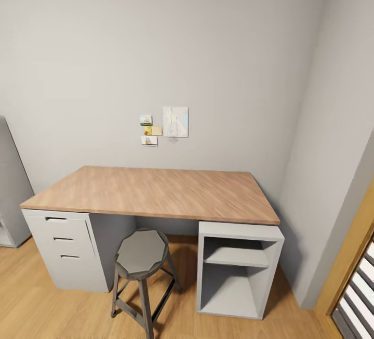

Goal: Attach the digital camera to the camera tripod in the bedroom.

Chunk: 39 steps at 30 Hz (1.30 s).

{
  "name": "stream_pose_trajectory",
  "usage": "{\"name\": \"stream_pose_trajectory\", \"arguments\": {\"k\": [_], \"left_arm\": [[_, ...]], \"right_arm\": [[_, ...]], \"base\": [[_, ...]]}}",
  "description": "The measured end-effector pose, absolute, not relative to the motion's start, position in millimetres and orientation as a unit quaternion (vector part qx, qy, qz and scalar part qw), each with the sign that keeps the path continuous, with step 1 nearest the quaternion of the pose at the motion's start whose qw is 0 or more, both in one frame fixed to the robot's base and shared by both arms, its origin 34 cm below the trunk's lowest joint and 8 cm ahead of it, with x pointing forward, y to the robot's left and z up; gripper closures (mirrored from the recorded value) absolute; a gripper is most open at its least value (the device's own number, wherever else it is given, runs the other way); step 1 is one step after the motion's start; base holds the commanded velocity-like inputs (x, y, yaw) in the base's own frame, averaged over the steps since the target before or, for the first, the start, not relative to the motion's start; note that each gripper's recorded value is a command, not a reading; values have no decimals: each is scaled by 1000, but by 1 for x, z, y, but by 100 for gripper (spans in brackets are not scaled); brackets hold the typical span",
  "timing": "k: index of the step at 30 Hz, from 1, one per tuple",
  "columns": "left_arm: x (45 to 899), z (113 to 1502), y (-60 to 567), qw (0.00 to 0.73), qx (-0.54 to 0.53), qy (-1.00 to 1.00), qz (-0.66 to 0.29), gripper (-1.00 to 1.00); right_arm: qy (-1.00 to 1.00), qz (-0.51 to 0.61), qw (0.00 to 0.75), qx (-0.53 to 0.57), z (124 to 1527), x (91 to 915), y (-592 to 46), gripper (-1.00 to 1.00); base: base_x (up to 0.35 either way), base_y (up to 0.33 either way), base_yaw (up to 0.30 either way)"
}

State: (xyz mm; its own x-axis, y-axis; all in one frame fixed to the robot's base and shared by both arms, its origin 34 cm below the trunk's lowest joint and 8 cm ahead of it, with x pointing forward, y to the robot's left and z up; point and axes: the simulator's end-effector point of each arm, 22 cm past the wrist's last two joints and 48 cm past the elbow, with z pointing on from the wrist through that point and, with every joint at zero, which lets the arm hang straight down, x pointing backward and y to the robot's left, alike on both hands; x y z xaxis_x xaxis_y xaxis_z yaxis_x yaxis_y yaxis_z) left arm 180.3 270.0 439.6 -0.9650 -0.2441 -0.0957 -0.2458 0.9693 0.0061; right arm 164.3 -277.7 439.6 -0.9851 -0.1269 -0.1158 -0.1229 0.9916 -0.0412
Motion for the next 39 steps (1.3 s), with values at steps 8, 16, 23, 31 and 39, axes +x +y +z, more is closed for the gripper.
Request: {"name": "stream_pose_trajectory", "arguments": {"k": [8, 16, 23, 31, 39], "left_arm": [[181, 440, 269, 48, -123, 991, 8, -100], [182, 440, 261, 49, -124, 991, 3, -100], [182, 440, 244, 47, -125, 991, -8, -100], [182, 440, 242, 47, -126, 991, -9, -100], [181, 440, 241, 46, -126, 991, -9, -100]], "right_arm": [[996, -17, 61, -63, 440, 166, -278, -100], [996, -17, 61, -63, 440, 166, -278, -100], [996, -18, 61, -62, 440, 166, -278, -100], [996, -17, 60, -66, 440, 165, -278, -100], [996, -16, 60, -71, 440, 165, -276, -100]], "base": [[0, 0, 265], [0, 0, 265], [0, 0, 170], [0, 0, 15], [102, -25, 1]]}}
